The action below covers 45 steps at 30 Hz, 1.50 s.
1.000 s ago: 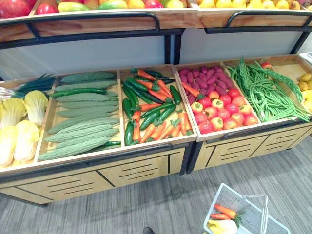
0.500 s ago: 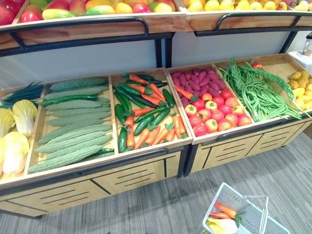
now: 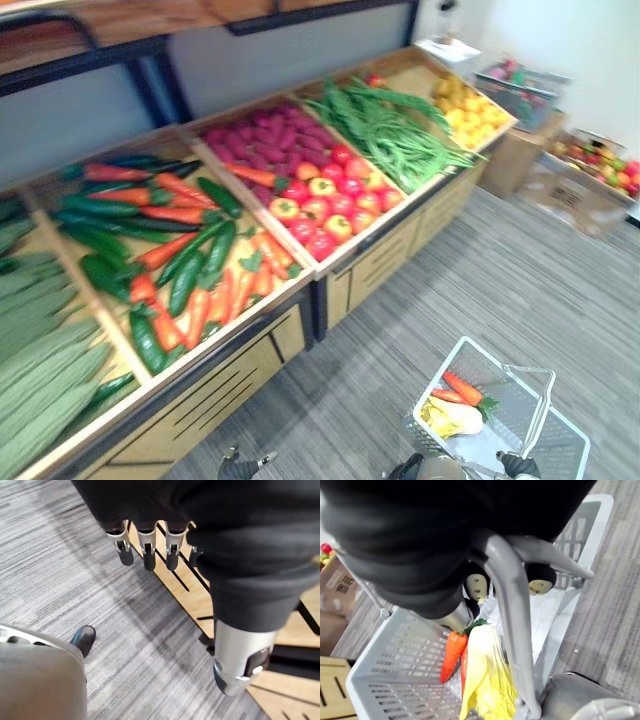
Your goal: Pick vegetable in the basket
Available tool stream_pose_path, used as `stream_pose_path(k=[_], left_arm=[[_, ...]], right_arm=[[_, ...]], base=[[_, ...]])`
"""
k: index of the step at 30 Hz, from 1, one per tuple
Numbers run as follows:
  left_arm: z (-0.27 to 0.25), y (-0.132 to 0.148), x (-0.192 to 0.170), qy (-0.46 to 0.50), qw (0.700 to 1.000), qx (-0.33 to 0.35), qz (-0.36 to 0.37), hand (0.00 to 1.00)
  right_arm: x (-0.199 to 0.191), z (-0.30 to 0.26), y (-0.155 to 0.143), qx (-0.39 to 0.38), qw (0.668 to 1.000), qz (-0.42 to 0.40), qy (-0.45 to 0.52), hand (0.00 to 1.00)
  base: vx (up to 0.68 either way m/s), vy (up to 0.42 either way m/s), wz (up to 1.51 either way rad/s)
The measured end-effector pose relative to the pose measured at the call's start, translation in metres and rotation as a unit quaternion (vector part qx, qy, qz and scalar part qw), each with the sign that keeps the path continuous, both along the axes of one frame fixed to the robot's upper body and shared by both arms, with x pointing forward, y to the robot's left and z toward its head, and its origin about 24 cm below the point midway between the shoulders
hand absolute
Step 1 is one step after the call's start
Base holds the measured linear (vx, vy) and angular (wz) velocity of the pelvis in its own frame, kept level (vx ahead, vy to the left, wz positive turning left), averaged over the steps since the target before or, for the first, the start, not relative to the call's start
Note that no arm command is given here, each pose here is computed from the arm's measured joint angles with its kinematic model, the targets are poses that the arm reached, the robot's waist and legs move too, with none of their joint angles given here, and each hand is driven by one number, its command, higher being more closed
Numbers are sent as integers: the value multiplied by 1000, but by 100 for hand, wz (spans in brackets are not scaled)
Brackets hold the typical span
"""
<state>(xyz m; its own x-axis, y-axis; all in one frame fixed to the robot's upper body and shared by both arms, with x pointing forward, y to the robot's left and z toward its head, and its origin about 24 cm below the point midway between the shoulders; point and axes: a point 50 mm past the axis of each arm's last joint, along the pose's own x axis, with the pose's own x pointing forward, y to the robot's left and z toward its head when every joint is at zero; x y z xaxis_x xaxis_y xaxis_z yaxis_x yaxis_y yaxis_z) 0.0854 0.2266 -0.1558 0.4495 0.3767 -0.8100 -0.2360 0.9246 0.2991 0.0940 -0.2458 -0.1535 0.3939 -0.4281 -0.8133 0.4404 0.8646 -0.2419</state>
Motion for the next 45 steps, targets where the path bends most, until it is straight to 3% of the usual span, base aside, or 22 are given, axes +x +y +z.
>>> stream_pose_path(k=[7, 11, 19, 28, 38, 45], left_arm=[[0, -8, 13, -17, 999, -21, 32, 0], [1, -5, 16, -27, 999, -18, 44, 0], [0, -18, 11, -36, 997, -34, 52, 0], [4, -16, 20, -53, 998, -21, 23, 0], [5, -15, 24, -45, 998, -12, -42, 0], [3, -18, 22, -41, 998, -37, -36, 0]], right_arm=[[5, 0, 2, -2, 999, 29, 13, 100], [-19, -7, 8, 3, 999, 21, 47, 100], [-1, -2, 8, -6, 998, 60, 20, 100], [-12, -1, 2, -15, 998, 55, 15, 100], [2, 3, 2, -24, 996, 91, -3, 100], [2, 1, 6, -17, 995, 100, -1, 100]], base=[[-60, -188, -162], [11, -192, -80], [-70, 77, -97], [-36, 215, -57], [98, 78, -14], [44, -28, -13]])
